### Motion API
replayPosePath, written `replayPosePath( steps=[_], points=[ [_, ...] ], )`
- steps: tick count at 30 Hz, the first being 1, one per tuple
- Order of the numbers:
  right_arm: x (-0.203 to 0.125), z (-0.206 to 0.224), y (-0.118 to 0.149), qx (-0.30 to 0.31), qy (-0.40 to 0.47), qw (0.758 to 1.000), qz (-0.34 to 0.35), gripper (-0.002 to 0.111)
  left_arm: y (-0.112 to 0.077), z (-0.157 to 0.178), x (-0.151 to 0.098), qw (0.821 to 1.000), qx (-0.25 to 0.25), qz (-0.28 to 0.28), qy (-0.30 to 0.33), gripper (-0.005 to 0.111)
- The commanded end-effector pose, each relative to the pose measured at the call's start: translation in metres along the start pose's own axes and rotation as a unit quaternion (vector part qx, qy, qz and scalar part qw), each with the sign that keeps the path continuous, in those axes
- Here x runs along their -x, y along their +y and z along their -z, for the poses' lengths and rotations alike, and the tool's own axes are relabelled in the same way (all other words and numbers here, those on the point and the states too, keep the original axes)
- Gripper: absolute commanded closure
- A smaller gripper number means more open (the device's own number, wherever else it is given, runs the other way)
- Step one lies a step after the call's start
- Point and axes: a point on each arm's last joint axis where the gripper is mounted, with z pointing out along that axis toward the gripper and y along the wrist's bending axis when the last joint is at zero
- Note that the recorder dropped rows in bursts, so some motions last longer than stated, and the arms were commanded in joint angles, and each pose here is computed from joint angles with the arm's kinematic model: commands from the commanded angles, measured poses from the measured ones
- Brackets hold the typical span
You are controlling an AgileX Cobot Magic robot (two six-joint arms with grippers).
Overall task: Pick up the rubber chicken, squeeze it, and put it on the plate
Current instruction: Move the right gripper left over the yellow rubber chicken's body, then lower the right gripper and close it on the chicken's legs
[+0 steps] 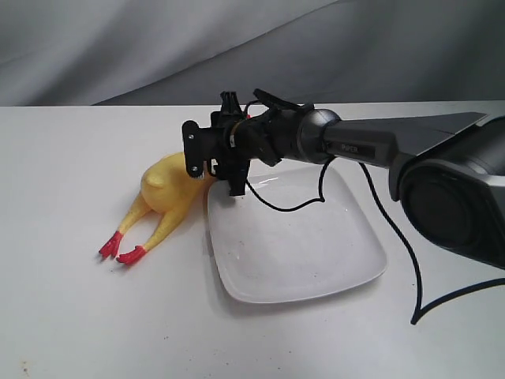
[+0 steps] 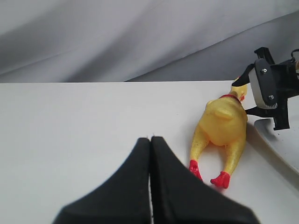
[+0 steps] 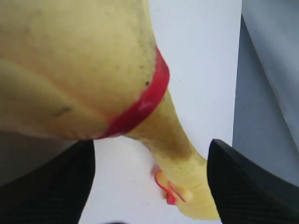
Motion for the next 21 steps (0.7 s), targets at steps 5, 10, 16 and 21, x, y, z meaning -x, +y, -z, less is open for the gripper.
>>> replayPosePath(
  steps=[5, 10, 16, 21],
  points=[
    [0.0042, 0.0001, -0.0045, -0.019, -0.009, 1.000, 0.008, 0.052, 0.0000, -0.0002, -0.0018, 1.000, 0.000, 0.004, 0.002, 0.107],
    [0.0043, 0.0001, -0.0047, -0.020, -0.010, 1.000, 0.008, 0.066, 0.0000, -0.0002, -0.0018, 1.000, 0.000, 0.004, 0.002, 0.107],
    [0.0041, 0.0001, -0.0048, -0.021, -0.009, 1.000, 0.016, 0.096, 0.0000, -0.0002, -0.0018, 1.000, 0.000, 0.004, 0.002, 0.107],
    [0.0038, 0.0008, -0.0049, -0.017, -0.006, 1.000, 0.010, 0.108, 0.0000, -0.0002, -0.0018, 1.000, 0.000, 0.004, 0.002, 0.107]
  ],
)
